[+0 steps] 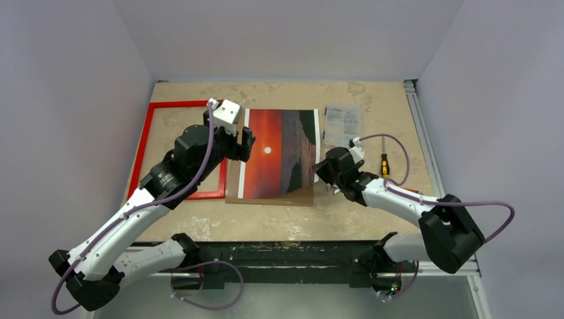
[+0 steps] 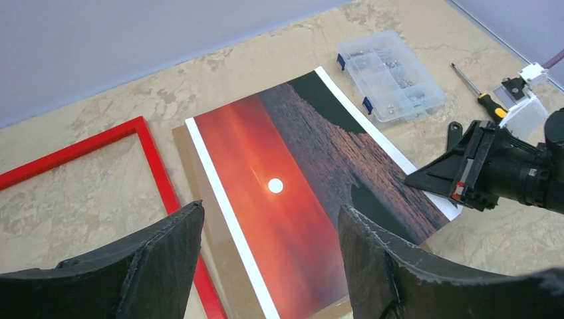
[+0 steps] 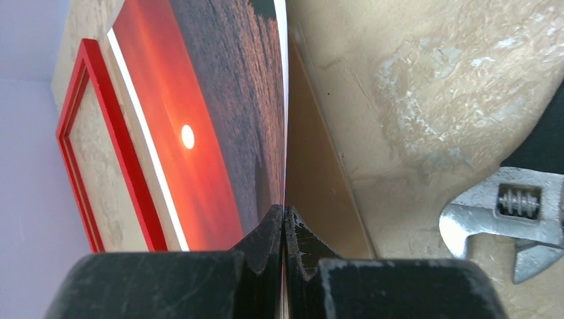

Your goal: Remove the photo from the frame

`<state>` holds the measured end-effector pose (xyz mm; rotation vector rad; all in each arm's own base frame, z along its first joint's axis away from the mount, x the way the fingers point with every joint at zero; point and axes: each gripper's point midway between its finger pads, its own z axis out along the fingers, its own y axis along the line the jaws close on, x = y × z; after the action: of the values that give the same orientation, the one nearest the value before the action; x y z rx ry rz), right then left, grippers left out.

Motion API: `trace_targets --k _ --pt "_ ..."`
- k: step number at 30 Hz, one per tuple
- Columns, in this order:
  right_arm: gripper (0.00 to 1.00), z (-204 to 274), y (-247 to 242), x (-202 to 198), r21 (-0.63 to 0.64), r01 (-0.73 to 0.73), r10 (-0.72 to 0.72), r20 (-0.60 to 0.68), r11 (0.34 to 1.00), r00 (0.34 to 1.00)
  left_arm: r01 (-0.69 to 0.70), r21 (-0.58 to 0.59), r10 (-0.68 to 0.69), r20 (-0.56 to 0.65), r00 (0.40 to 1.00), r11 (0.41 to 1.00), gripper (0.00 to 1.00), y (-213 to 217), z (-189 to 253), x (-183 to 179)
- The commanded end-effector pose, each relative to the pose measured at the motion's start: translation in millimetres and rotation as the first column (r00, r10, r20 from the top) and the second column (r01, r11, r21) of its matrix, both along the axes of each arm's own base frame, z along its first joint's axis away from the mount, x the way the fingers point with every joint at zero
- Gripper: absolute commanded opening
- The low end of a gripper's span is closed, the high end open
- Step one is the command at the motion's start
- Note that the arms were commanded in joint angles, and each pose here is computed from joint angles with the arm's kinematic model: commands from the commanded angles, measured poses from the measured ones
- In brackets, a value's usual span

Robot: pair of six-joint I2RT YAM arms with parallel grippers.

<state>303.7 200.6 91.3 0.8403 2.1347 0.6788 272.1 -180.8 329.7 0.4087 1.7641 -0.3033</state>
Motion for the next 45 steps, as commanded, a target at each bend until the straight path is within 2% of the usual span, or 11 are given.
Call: trace_targets --k 1,20,27,38,40,42,45 --pt "0.0 22.4 15.0 17.9 0.034 0.043 -0.045 0.067 0.998 0.997 0.015 -0.053 -0.015 0.006 1.0 0.998 0.71 -6.1 7.7 2.0" --pt "0.0 -7.4 51.2 -2.5 -0.006 -0.074 0.074 0.042 0.997 0.996 0.027 -0.066 -0.03 -0.033 0.999 0.997 0.7 -10.8 -0.1 7.2" --pt "0.0 -16.9 42.0 -9.2 -0.047 -0.074 0.075 0.03 0.996 0.997 0.037 -0.072 -0.04 -0.039 0.998 0.997 0.7 -12.6 -0.8 5.9" --pt "0.0 -16.4 43.2 -17.7 -0.136 -0.195 0.2 0.029 0.971 0.979 0.046 -0.073 -0.049 -0.05 0.998 0.996 0.69 -15.5 -3.7 5.9" --pt "0.16 -15.6 43.5 -16.5 -0.175 -0.22 0.226 0.017 0.96 0.974 0.044 -0.069 -0.048 -0.053 0.997 0.997 0.69 -15.6 -5.0 6.9" --pt "0.41 -16.4 39.4 -15.4 -0.235 -0.237 0.236 -0.031 0.943 0.971 0.041 -0.064 -0.045 -0.056 0.997 0.997 0.69 -15.9 -6.8 8.0" --pt "0.64 -17.2 22.4 -18.2 -0.354 -0.257 0.223 -0.133 0.899 0.966 0.038 -0.056 -0.042 -0.064 0.997 0.998 0.69 -16.5 -10.3 9.6"
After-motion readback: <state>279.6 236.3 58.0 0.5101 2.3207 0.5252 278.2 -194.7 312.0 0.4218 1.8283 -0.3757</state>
